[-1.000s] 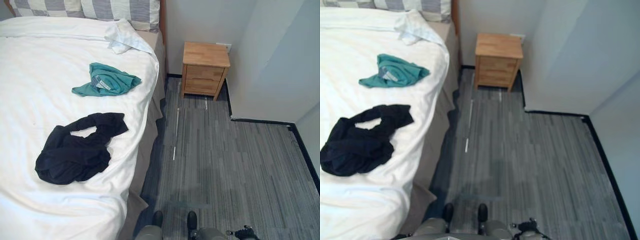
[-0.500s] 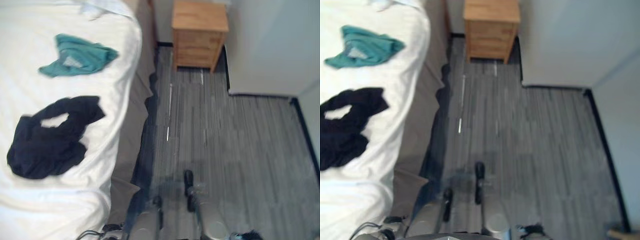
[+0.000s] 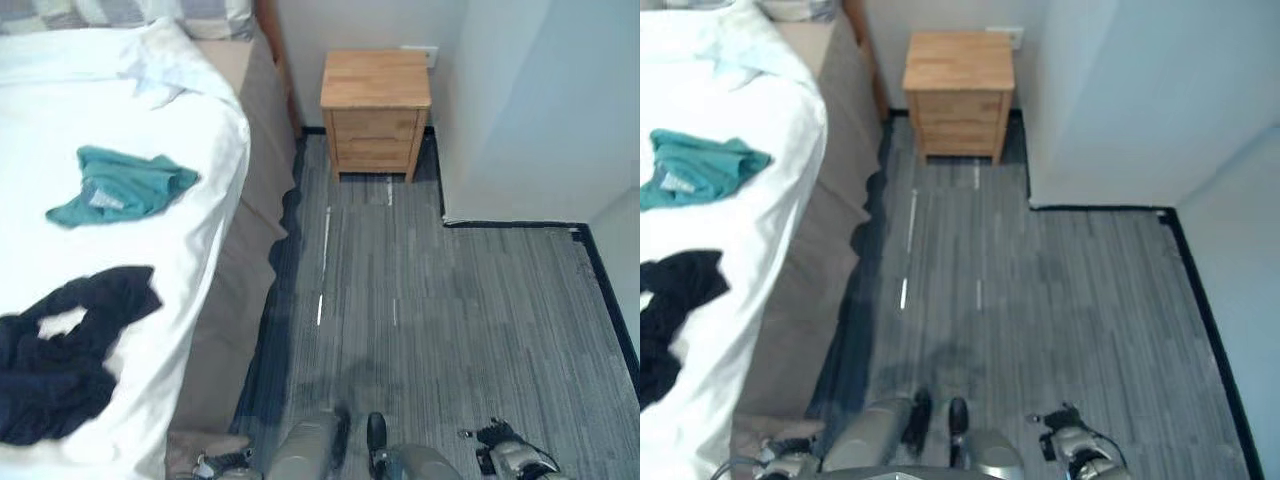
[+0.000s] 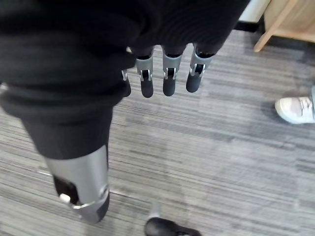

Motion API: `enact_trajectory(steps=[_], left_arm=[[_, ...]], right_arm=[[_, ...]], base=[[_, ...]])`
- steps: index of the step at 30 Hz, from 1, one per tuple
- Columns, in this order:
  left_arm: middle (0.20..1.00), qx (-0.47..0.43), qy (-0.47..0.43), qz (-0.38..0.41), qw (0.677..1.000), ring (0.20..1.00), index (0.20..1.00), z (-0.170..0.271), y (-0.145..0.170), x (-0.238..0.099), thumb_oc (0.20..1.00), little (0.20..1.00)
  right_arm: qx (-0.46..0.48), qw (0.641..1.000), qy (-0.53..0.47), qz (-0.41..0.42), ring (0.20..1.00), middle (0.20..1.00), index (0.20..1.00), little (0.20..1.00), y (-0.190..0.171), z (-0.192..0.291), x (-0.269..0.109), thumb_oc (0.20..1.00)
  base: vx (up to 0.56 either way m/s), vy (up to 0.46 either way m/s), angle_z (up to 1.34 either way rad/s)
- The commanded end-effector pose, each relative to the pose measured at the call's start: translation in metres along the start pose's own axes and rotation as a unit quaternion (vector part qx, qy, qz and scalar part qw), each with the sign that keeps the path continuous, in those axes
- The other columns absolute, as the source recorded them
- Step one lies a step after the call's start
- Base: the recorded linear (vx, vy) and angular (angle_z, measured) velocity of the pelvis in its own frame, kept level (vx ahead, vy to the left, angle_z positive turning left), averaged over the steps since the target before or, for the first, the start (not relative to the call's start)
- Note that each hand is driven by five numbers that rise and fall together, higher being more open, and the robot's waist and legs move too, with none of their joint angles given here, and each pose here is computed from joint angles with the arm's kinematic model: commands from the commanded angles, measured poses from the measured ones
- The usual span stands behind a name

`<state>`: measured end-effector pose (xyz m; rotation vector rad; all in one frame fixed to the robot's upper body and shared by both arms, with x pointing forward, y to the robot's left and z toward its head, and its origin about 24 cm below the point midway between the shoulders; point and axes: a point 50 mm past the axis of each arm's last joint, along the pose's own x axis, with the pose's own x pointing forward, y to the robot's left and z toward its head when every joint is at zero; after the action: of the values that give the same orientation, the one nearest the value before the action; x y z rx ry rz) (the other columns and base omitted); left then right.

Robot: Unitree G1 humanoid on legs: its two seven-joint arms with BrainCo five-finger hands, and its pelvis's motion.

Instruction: Tidy up the quilt and then pick up the clothes from the bed and put them into the laundry hamper.

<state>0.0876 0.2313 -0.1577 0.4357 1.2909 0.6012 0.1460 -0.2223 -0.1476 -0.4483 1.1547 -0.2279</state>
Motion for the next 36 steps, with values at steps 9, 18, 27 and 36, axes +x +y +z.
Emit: enact_trajectory(steps=[9, 18, 27, 36], left_arm=[[1.000, 0.019, -0.032, -0.029, 0.999, 1.000, 1.000, 0.012, -0.020, -0.010, 1.000, 1.000], [1.000, 0.047, 0.002, 0.000, 0.999, 1.000, 1.000, 0.002, -0.012, -0.007, 1.000, 1.000], [1.000, 0.085, 0.006, 0.006, 0.996, 1.000, 1.000, -0.006, -0.010, -0.007, 1.000, 1.000], [1.000, 0.069, -0.027, -0.016, 0.997, 1.000, 1.000, 0.002, -0.022, -0.013, 1.000, 1.000]], right_arm=[[-0.041, 0.995, 0.088, -0.031, 1.000, 1.000, 1.000, 1.000, -0.008, -0.073, -0.008, 1.000], [0.013, 0.996, 0.089, -0.006, 1.000, 1.000, 1.000, 1.000, 0.008, -0.072, -0.011, 1.000], [-0.018, 0.993, 0.115, -0.007, 1.000, 1.000, 1.000, 1.000, 0.007, -0.080, -0.013, 1.000], [0.025, 0.998, 0.002, -0.050, 1.000, 1.000, 1.000, 1.000, -0.025, -0.025, 0.002, 1.000]], base=[[0.41, 0.290, -0.40], [0.40, 0.250, -0.07], [0.72, -0.089, 0.50], [0.38, -0.063, 0.11]])
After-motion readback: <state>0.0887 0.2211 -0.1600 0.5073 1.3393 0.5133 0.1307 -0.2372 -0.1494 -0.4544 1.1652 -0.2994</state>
